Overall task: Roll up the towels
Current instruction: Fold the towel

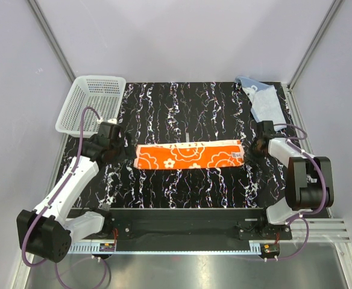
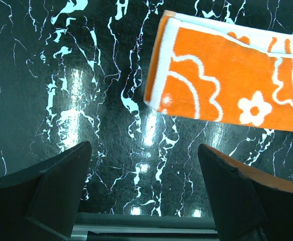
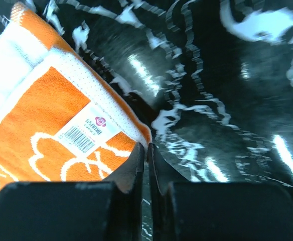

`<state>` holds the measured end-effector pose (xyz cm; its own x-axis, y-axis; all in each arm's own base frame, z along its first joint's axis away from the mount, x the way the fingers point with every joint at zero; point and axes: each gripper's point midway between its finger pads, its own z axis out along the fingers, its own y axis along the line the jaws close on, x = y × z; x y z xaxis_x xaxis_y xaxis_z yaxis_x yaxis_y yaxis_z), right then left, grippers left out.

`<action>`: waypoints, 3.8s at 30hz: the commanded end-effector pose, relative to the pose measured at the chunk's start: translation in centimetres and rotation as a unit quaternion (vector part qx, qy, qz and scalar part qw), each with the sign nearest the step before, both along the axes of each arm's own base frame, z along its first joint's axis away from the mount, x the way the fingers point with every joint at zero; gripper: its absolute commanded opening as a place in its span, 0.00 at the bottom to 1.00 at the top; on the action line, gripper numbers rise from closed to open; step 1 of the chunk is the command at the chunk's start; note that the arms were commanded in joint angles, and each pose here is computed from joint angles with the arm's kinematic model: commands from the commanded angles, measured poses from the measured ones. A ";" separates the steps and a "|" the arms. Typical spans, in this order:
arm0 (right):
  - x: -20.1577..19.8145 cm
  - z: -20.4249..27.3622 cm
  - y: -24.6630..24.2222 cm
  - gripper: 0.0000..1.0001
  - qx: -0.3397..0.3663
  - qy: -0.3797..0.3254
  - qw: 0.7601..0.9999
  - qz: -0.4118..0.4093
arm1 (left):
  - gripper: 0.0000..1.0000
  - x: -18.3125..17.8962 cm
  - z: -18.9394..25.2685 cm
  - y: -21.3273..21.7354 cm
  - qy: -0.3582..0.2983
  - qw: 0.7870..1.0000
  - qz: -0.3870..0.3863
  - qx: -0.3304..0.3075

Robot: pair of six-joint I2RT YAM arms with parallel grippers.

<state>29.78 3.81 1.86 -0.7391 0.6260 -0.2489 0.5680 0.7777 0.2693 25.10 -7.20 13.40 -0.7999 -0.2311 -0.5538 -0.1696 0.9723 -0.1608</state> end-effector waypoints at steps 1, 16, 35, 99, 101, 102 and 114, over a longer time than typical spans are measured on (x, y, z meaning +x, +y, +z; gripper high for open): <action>0.3 2.4 -3.7 0.00 -0.076 -0.008 0.997 -0.020 | 0.93 0.6 0.0 -0.1 -0.012 1.000 -0.007 0.002; 3.0 12.3 -6.3 0.00 -0.120 -0.080 0.989 -0.029 | 0.93 0.5 0.4 -0.8 -0.017 1.000 -0.020 -0.014; 6.7 17.1 17.5 0.00 -0.039 -0.146 0.957 0.247 | 0.94 0.3 0.9 -0.5 -0.030 0.999 -0.016 -0.012; -1.7 16.9 28.9 0.92 -0.053 -0.192 0.917 0.345 | 0.94 0.4 0.1 0.1 -0.016 1.000 -0.002 0.019; -2.0 15.3 24.1 0.91 -0.052 -0.163 0.941 0.293 | 0.94 0.4 0.1 -0.1 -0.015 1.000 -0.007 0.020; -2.0 14.7 22.7 0.90 -0.050 -0.156 0.948 0.274 | 0.94 0.5 0.1 -0.2 -0.015 1.000 -0.008 0.021; -4.2 4.9 14.9 0.73 0.018 -0.056 0.980 0.190 | 0.91 2.5 -0.5 -6.1 0.013 0.999 -0.049 -0.015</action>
<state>23.71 16.86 6.82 -0.9022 0.2762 -0.3313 0.2049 0.9503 0.2343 25.30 -10.26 10.64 -0.8689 -0.1561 -0.4697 -0.1160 0.9868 -0.1134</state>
